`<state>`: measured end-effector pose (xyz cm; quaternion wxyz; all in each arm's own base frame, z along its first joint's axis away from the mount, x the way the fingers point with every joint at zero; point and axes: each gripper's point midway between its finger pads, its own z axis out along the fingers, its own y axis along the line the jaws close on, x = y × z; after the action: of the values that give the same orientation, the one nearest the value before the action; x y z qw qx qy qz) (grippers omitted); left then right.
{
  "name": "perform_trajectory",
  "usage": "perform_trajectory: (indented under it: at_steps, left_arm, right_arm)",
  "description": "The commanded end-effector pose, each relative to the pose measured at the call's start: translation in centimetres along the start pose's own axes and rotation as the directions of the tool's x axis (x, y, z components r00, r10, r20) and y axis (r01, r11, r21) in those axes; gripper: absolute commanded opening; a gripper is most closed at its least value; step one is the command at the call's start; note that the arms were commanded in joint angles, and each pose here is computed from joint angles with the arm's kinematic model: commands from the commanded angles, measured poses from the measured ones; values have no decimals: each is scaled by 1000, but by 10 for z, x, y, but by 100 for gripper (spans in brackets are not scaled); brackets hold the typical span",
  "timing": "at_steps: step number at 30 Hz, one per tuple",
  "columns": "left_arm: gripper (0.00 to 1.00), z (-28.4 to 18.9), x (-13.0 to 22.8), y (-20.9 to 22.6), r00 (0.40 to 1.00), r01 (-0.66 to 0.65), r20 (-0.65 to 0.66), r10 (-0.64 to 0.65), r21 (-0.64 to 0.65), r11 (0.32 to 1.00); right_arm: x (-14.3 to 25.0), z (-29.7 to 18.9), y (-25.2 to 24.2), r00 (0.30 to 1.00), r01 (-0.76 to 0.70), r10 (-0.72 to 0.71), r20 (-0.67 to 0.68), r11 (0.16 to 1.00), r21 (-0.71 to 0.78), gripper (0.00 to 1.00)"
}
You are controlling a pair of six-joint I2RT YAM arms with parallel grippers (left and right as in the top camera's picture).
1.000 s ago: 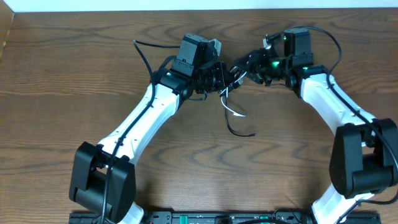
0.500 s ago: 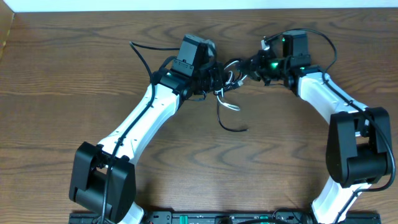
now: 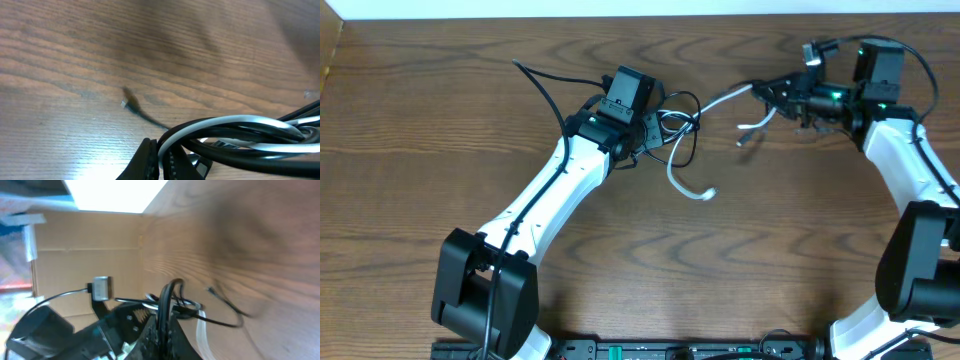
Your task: Untangle cables
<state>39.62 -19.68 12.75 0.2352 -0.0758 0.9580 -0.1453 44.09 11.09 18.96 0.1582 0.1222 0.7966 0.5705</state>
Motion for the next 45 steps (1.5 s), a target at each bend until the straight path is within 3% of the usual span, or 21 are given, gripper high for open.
perform_trajectory:
  at_steps: [1,4,6,9,12,14,17,19,22,25,28,33,38,45]
  left_arm:
    - [8,-2,-6,13,996,-82,20,84,-64,995]
    - [8,-2,-3,7,987,-164,0,164,-26,986]
    - [8,-2,2,-10,966,-255,-16,257,74,964]
    - [7,-6,10,-34,946,-310,-20,322,218,925]
    - [7,-12,16,-53,942,-308,-27,334,328,893]
    - [8,-13,18,-55,945,-293,-37,325,347,891]
    - [8,-14,19,-57,959,-239,-59,277,354,904]
    - [7,-19,20,-63,958,-229,-69,279,403,886]
    - [7,-27,21,-71,957,-205,-84,278,480,853]
    - [7,-35,17,-77,958,-181,-89,274,554,813]
    - [7,-48,11,-85,958,-165,-76,277,643,748]
    - [7,-75,-4,-97,959,-155,-28,283,785,600]
    - [7,-75,-16,-86,975,-72,-77,208,777,625]
    - [7,-85,-25,-92,981,-32,-88,174,809,587]
  right_arm:
    - [-16,-26,-38,992,52,-76,105,977,209,1]
    - [-15,-46,-93,986,-13,-74,153,865,502,1]
    - [-16,-51,-106,982,4,-114,149,808,589,1]
    - [-16,-43,-103,979,55,-160,125,800,597,5]
    - [-15,-31,-93,970,150,-232,73,807,571,46]
    - [-12,-20,-81,956,237,-291,26,823,516,61]
    - [-2,-6,-54,911,399,-409,-53,841,365,68]
    - [5,-2,-30,861,505,-502,-80,825,253,79]
    - [4,-3,-16,853,518,-518,-67,821,239,81]
    - [7,2,-8,903,425,-428,-41,874,234,78]
    - [19,18,-3,940,341,-338,-53,914,218,76]
    - [47,52,17,941,335,-319,-115,929,157,75]
    - [62,72,46,941,319,-310,-135,946,51,70]
    - [68,88,41,939,336,-321,-127,934,121,66]
